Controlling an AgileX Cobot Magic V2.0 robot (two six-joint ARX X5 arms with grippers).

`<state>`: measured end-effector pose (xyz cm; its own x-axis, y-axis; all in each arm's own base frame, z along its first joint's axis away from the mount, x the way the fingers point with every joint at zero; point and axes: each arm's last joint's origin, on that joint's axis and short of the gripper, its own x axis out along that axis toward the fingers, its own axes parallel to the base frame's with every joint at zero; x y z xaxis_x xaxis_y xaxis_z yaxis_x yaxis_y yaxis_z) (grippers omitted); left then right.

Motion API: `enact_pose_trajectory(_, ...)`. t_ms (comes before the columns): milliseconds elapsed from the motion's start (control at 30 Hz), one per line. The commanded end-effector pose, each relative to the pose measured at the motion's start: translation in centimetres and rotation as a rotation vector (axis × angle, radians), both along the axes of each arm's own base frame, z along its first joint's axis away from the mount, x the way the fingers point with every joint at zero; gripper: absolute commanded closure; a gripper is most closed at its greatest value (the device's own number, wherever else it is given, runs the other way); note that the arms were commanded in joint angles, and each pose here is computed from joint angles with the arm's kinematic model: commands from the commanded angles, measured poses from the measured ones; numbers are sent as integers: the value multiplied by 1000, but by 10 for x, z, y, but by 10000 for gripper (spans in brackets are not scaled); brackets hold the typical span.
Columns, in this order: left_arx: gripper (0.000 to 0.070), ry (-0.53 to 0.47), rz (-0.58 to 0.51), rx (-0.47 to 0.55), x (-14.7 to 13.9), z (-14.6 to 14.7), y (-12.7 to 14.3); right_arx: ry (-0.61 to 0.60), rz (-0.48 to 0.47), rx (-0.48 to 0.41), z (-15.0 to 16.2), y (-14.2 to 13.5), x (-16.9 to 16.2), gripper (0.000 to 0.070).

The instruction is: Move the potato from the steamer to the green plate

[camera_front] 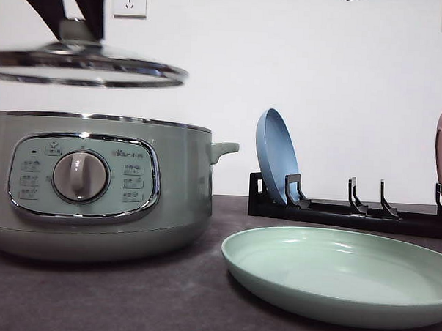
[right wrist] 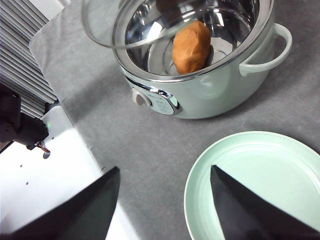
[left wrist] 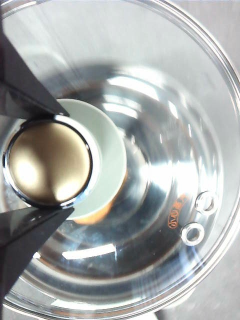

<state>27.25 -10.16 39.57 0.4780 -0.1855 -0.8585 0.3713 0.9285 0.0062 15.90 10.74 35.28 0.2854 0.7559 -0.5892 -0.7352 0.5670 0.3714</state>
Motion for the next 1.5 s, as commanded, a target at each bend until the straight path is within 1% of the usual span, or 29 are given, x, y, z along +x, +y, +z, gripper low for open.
enact_pose_trajectory(0, 698, -70, 28, -18, -8, 17, 7, -28, 13, 5, 5, 2, 2, 343)
enact_pose_trajectory(133, 698, -97, 95, 6, -19, 27, 26, -28, 13, 5, 5, 2, 2, 343)
enact_pose_trajectory(333, 698, -138, 196, 3, -30, 38, 55, -25, 9, 8, 5, 2, 2, 343)
enact_pose_trajectory(500, 698, -142, 262, 9, -34, 41, 73, -26, 2, 18, 6, 3, 3, 343)
enact_pose_trajectory(700, 698, -128, 324, 21, -34, 41, 88, -26, -16, 41, 7, 4, 4, 342)
enact_pose_trajectory(867, 698, -129, 351, 23, -34, 41, 95, -10, -31, 52, 8, 6, 8, 342)
enact_pose_trajectory(1000, 698, -128, 365, 24, -34, 41, 98, 11, -34, 46, 8, 12, 18, 342)
enact_pose_trajectory(1100, 698, -128, 367, 24, -34, 41, 99, 12, -23, 46, 15, 21, 29, 340)
enact_pose_trajectory(1133, 698, -128, 368, 25, -34, 41, 99, 10, -17, 46, 19, 26, 34, 328)
enact_pose_trajectory(1233, 698, -129, 373, 26, -34, 41, 101, 9, 3, 46, 32, 41, 48, 250)
enact_pose_trajectory(1267, 698, -129, 375, 26, -34, 41, 101, 9, 10, 45, 35, 47, 54, 237)
enact_pose_trajectory(1467, 698, -128, 388, 27, -34, 41, 104, -20, 32, -7, 48, 90, 89, 221)
